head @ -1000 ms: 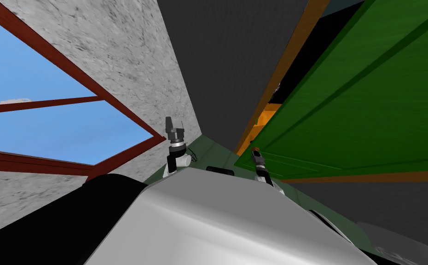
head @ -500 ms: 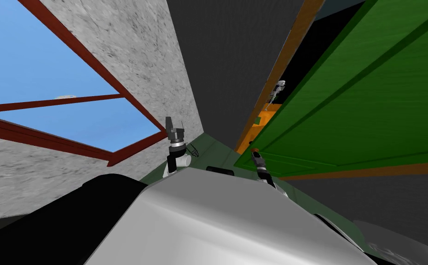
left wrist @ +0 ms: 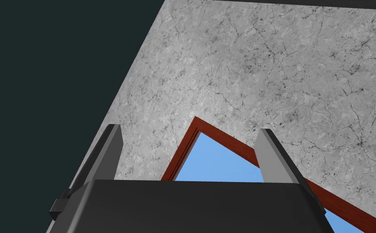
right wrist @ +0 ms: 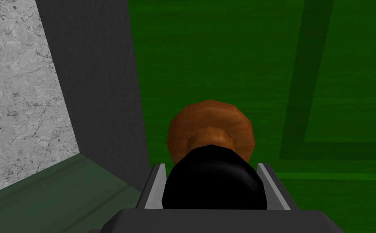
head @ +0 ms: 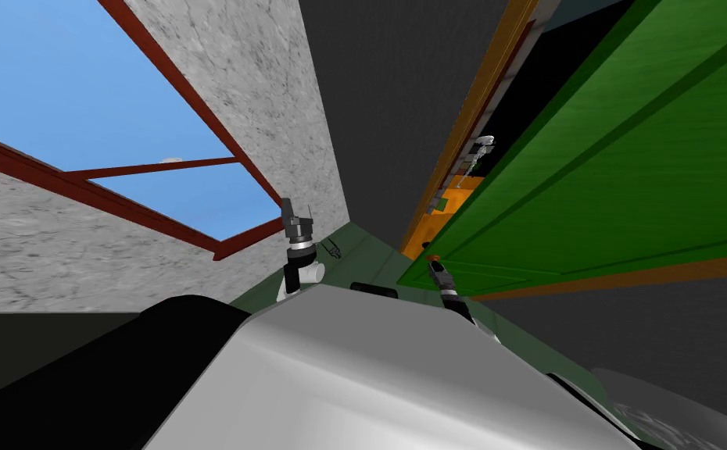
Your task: Pull the door open
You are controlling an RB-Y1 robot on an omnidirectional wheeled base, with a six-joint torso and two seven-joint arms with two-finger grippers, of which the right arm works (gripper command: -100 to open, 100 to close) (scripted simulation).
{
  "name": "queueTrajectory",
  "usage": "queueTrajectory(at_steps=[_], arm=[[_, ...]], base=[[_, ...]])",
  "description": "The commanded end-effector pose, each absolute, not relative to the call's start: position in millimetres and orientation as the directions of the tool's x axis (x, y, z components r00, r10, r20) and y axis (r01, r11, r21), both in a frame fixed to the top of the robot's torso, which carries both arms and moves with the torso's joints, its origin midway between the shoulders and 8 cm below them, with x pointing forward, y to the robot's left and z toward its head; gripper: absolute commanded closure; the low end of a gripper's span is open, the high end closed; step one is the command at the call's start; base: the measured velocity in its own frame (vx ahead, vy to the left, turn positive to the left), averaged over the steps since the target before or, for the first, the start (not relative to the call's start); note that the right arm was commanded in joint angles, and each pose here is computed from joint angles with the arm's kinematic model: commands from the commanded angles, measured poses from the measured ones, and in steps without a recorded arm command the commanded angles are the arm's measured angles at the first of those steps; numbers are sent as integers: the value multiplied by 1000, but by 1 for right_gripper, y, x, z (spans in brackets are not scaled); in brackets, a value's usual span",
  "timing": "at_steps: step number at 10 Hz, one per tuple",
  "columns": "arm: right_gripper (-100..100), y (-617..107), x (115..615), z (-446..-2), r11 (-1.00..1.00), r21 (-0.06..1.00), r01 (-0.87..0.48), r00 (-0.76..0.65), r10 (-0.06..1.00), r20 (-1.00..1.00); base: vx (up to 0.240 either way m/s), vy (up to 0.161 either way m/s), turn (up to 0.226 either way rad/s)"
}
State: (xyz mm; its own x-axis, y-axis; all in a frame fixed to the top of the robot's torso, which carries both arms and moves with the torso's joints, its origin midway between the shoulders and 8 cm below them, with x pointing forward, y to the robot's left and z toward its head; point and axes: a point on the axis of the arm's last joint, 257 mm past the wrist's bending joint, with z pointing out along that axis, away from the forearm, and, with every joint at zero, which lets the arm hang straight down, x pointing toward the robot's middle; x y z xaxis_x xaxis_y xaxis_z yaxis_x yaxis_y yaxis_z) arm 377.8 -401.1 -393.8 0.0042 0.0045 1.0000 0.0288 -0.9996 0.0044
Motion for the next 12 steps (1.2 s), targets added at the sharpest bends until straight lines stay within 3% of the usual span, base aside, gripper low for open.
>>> queueTrajectory(at_steps=[1, 12], arm=[[100, -399, 370, -392, -998, 0, 56, 0, 0, 1000], [100, -404, 341, -392, -993, 0, 119, 0, 0, 1000]], base=[[-237, -80, 89], [-187, -71, 135]])
